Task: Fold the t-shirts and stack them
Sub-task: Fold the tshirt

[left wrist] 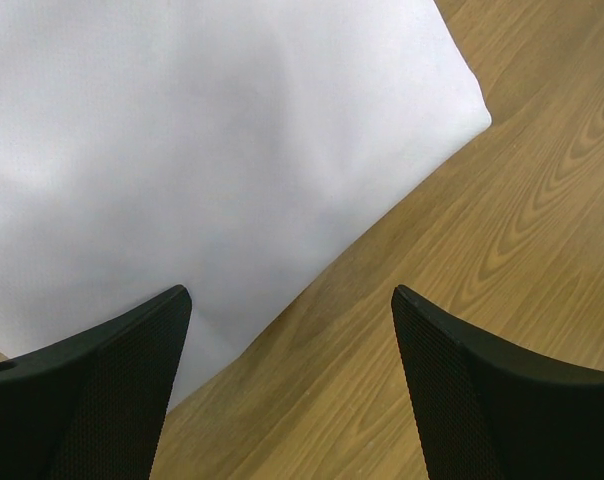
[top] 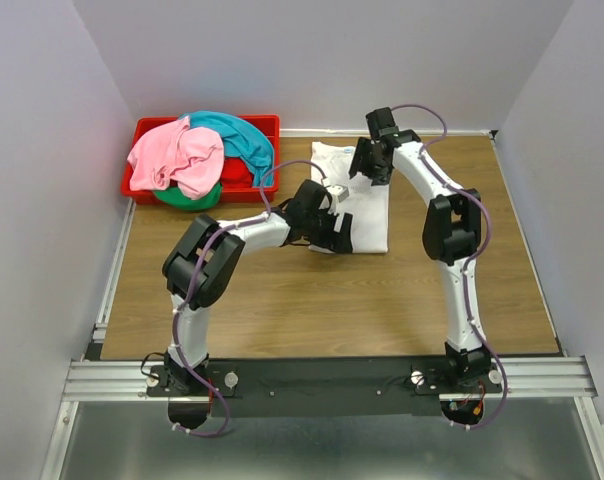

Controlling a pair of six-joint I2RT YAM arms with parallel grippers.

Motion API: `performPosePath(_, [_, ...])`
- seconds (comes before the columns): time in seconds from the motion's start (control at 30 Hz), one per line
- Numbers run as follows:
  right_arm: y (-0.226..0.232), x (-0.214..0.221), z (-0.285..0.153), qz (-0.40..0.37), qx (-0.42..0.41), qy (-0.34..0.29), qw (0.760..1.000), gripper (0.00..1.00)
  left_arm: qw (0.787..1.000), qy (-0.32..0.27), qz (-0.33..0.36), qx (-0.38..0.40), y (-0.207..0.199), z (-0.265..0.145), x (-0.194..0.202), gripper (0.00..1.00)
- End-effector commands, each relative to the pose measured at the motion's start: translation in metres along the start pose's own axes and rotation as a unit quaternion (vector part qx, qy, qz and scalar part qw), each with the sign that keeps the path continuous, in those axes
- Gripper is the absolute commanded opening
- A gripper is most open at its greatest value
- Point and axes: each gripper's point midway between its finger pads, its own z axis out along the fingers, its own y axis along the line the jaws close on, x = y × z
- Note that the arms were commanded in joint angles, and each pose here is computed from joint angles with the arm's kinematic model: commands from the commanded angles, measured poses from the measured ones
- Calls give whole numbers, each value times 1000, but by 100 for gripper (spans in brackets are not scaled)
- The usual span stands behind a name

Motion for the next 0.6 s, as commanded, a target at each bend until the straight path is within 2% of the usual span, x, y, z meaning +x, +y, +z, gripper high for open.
performPosePath(0.0, [7, -31, -28, 13, -23, -38, 999, 73, 999, 30, -13, -7, -8, -14, 13, 89])
performPosePath(0.1, [5, -38, -53, 4, -25, -54, 998, 75, 1000, 0, -3, -8, -19, -31, -15, 90])
performPosePath(0.17, [-2, -31, -71, -2, -22, -52, 998, 76, 999, -24, 8, -23, -25, -48, -37, 91])
performPosePath(0.2, [-9, -23, -64, -4, -14, -40, 999, 76, 999, -33, 9, -29, -27, -54, -45, 91])
performPosePath(0.3, [-19, -4, -94, -8, -11, -33, 999, 76, 996, -64, -4, -59, -22, -78, -66, 92])
performPosePath(0.4, [-38, 35, -102, -9, -4, 7, 1000, 76, 993, -76, -23, -84, -8, -95, -66, 92])
performPosePath(0.47, [-48, 73, -99, -8, -9, 55, 998, 76, 992, -66, -35, -102, 6, -98, -51, 92])
performPosePath(0.57, [-55, 98, -106, 4, -17, 70, 997, 75, 992, -34, -53, -111, 22, -90, -24, 92])
